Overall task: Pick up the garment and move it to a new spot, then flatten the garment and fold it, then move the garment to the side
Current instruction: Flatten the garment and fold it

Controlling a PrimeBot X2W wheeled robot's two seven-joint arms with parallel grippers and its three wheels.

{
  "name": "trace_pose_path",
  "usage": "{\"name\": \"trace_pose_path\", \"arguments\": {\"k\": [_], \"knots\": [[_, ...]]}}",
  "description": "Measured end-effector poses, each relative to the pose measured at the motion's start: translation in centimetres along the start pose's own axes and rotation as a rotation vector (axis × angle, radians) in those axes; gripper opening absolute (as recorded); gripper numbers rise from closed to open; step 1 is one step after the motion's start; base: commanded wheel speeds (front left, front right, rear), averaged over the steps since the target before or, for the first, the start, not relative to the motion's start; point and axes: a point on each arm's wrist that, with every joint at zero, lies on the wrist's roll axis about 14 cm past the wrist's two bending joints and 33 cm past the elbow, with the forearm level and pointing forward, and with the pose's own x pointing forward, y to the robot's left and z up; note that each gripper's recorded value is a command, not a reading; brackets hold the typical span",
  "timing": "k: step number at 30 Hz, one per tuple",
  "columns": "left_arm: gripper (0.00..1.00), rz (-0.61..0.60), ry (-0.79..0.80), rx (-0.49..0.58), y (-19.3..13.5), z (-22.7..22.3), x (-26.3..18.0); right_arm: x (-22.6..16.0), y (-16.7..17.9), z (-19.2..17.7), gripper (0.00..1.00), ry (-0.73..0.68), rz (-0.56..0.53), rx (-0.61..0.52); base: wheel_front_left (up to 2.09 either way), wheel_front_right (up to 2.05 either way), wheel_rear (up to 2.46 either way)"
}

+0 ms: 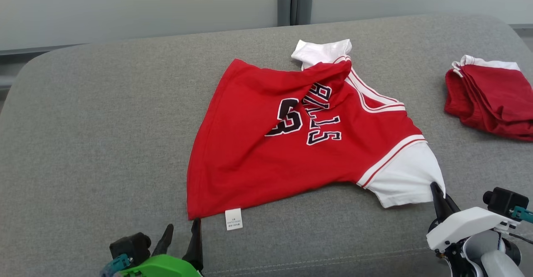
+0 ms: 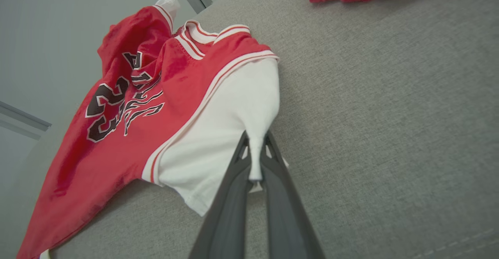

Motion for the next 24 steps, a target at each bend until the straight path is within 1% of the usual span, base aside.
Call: {"name": "trace_pose_path", "arguments": {"k": [7,15,21,22,23,24], "knots": [[1.00,-0.007,0.104,-0.045,-0.5,-2.3,2.0,-0.8,-0.9,0.1,0.00,0.015,-0.031,-0.009,0.00,0.00,0.00],[1.00,0.054,0.177,-0.032,0.7,-4.1,4.5,-0.8,-0.5,0.4,0.00,0.018,-0.036,-0.016,0.00,0.00,0.00],[1.00,0.041,0.187,-0.029,0.3,-4.5,5.7,-0.8,-0.3,0.6,0.00,0.017,-0.032,-0.016,0.00,0.00,0.00],[0.97,0.033,0.187,-0.027,0.1,-4.5,5.9,-0.9,-0.3,0.6,0.00,0.018,-0.033,-0.016,0.00,0.00,0.00],[0.64,0.026,0.192,-0.023,-0.1,-4.6,6.0,-0.9,-0.3,0.6,0.00,0.017,-0.033,-0.017,0.00,0.00,0.00],[0.38,0.021,0.197,-0.021,-0.2,-4.7,6.1,-0.9,-0.3,0.7,0.00,0.017,-0.033,-0.019,0.00,0.00,0.00]]}}
